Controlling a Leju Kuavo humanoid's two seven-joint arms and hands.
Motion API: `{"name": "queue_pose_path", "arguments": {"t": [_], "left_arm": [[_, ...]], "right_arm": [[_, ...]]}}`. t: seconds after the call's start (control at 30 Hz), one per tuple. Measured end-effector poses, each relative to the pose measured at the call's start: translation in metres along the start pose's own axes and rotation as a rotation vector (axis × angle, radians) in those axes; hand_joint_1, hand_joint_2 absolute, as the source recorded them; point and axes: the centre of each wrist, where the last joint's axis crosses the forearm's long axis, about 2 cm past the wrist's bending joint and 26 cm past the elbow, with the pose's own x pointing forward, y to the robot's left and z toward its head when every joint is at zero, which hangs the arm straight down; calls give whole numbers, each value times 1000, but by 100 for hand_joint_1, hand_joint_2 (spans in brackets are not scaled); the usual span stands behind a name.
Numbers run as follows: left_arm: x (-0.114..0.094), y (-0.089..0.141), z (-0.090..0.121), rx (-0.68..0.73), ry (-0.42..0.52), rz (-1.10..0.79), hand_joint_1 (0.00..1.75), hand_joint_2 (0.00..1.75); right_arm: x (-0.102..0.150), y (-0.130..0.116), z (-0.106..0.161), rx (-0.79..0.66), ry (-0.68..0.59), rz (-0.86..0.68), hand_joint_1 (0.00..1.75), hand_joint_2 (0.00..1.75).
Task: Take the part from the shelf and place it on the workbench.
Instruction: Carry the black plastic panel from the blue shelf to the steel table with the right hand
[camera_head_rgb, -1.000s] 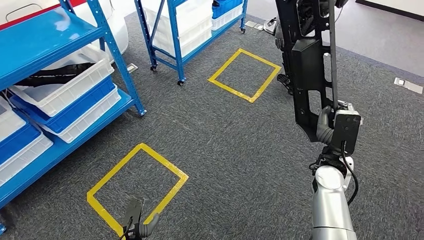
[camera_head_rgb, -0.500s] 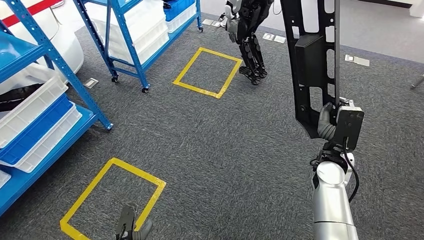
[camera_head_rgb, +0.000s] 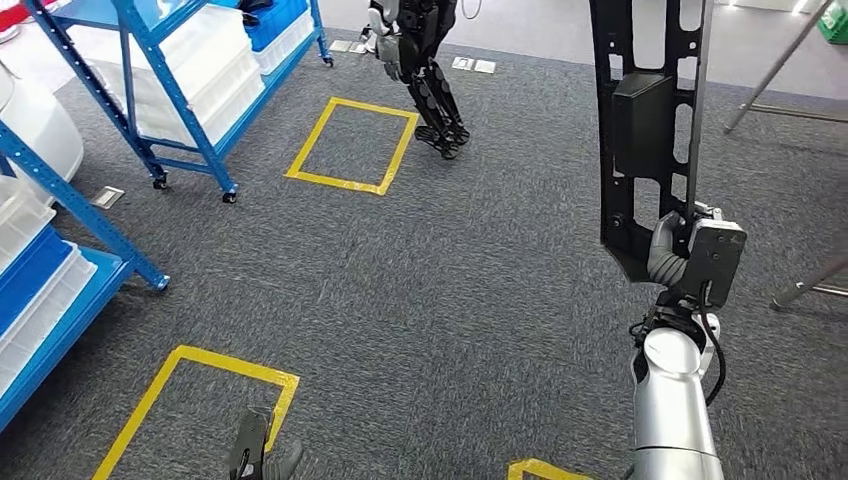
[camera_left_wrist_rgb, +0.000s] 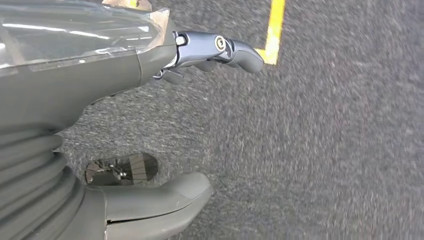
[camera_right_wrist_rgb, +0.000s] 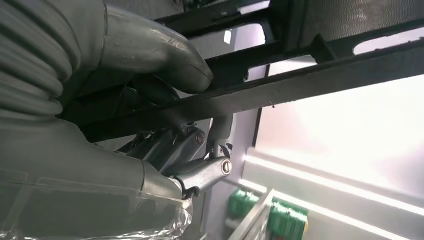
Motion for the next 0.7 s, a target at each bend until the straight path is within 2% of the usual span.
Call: {"name": "queue_pose_path", "arguments": {"t": [0.23, 0.7], "left_arm": [[-1, 2, 0, 6, 2, 5, 0, 175], [-4, 13, -1, 37, 8, 28, 0, 175]], "right_arm": [[-2, -3, -1, -4, 0, 9, 175, 175], [2, 14, -8, -5, -3, -1, 175, 175]]}}
